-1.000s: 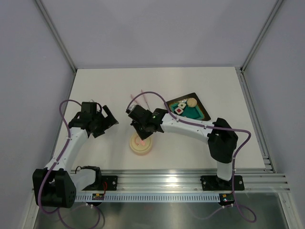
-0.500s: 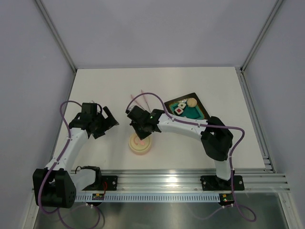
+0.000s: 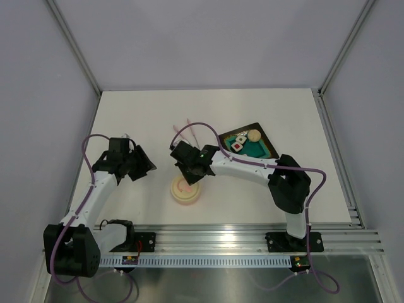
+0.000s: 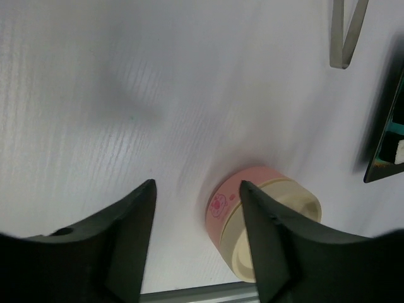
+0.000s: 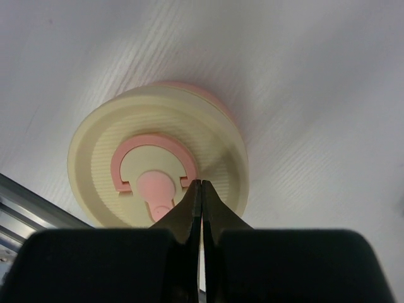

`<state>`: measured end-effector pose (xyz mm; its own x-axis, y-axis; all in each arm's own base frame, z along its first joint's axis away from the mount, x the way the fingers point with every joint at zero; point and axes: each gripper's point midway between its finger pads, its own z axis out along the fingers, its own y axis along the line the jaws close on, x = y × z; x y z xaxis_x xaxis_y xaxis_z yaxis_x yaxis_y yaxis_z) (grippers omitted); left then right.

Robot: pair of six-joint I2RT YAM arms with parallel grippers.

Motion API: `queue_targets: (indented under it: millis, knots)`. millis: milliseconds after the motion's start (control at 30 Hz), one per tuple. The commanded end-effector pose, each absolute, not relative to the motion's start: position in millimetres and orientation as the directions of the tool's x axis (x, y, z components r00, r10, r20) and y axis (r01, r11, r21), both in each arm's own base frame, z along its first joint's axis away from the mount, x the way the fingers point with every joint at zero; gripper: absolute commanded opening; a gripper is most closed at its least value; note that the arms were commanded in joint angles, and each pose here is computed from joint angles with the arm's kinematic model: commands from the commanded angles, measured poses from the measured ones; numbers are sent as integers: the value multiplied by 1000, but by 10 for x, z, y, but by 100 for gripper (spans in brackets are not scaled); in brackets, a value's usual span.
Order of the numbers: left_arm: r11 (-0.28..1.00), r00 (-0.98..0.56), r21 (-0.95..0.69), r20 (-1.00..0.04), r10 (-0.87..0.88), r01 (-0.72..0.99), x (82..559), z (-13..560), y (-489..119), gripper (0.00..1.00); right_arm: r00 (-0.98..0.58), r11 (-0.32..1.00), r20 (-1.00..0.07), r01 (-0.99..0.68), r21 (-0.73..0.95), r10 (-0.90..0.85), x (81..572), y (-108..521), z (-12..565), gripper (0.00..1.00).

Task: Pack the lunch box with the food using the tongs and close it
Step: Close the box lid on the packing box.

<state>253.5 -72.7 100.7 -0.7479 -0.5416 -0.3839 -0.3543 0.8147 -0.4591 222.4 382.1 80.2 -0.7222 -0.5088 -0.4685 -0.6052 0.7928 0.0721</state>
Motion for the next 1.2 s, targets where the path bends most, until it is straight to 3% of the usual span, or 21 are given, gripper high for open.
queue_targets:
  millis: [0, 33, 167, 233, 467, 800, 1167]
  knots:
    - [808, -750, -519, -406, -521, -280, 2598, 1093, -855, 51, -748, 802, -394, -595, 42, -534, 2140, 3725, 467, 1]
    - [805, -757, -527, -399, -518, -273, 2588, 1085, -881, 35, -751, 805, -392, -591, 41, -532, 2142, 3712, 471, 1]
    - [795, -778, -554, -375, -504, -248, 2600, 1057, -978, 8, -731, 805, -450, -592, 44, -513, 2229, 3779, 782, 0]
    - [796, -784, -551, -367, -500, -250, 2605, 1027, -996, 2, -712, 807, -497, -589, 37, -496, 2296, 3793, 1017, 0]
    - [806, -779, -540, -388, -494, -242, 2636, 1089, -979, 0, -657, 815, -601, -579, 15, -455, 2460, 3805, 1515, 0]
    - [803, -780, -546, -386, -493, -238, 2642, 1107, -990, 0, -744, 813, -397, -582, -10, -537, 2243, 3697, 399, 0]
    - [802, -783, -547, -380, -493, -239, 2632, 1076, -1001, 0, -671, 816, -567, -578, -3, -477, 2437, 3790, 1320, 0]
